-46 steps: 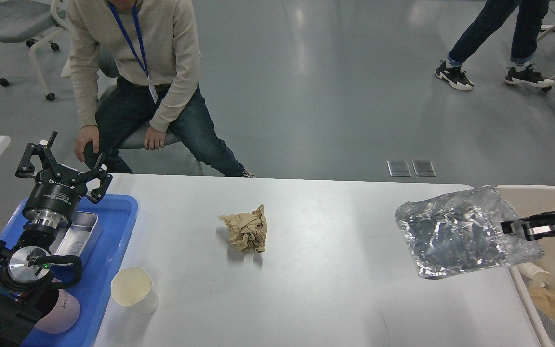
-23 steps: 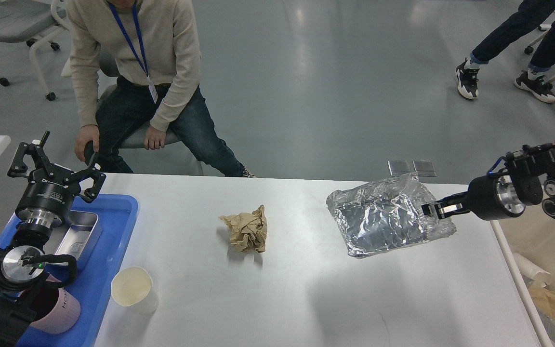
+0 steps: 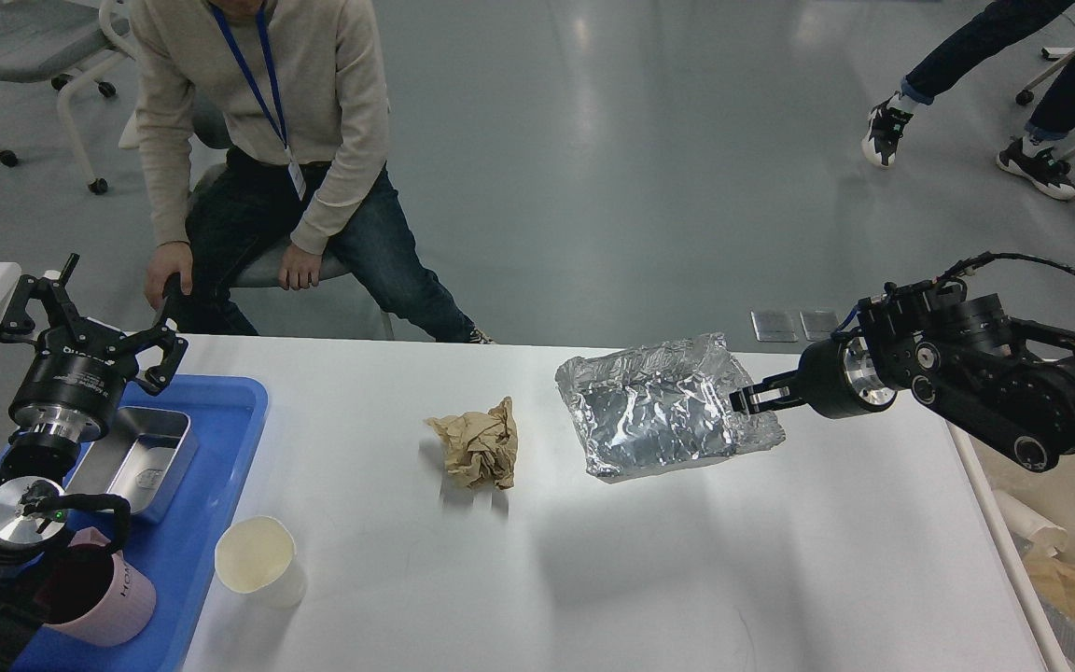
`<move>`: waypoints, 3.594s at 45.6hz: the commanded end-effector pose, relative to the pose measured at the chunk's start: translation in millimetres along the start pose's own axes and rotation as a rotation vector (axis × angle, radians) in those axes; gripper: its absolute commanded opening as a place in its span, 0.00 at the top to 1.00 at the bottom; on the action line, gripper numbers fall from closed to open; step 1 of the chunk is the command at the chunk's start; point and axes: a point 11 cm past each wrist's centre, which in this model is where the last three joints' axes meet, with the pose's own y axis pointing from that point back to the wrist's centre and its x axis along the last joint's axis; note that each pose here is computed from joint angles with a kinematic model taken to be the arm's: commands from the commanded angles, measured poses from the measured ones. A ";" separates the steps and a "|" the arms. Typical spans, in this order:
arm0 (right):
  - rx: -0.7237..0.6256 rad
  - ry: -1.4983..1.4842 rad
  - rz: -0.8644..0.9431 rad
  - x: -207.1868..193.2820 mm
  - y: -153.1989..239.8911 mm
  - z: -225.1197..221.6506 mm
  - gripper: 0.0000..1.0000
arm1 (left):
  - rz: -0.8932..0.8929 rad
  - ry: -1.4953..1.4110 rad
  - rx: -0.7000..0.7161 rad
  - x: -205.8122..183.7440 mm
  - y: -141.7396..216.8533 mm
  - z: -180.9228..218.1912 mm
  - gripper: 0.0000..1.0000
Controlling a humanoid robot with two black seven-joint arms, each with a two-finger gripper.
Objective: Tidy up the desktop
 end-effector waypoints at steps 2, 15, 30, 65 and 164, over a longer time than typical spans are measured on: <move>-0.018 0.001 -0.002 0.5 -5.3 -1.0 1.00 | -0.003 -0.045 0.017 0.1 0.2 -0.4 0.04; -0.057 0.016 0.010 11.0 -2.9 -1.9 1.00 | -0.006 -0.160 0.059 -1.4 -0.8 -6.6 0.04; -0.123 -0.024 0.014 14.2 -6.4 -1.7 1.00 | -0.007 -0.238 0.088 1.2 1.5 -9.6 0.04; -0.126 -0.028 0.008 10.4 -6.9 -0.7 1.00 | -0.040 -0.562 0.257 -21.3 7.2 0.2 0.04; -0.091 -0.025 0.006 1.8 -25.1 -14.4 1.00 | -0.475 -1.594 1.143 -19.2 165.9 -26.1 0.07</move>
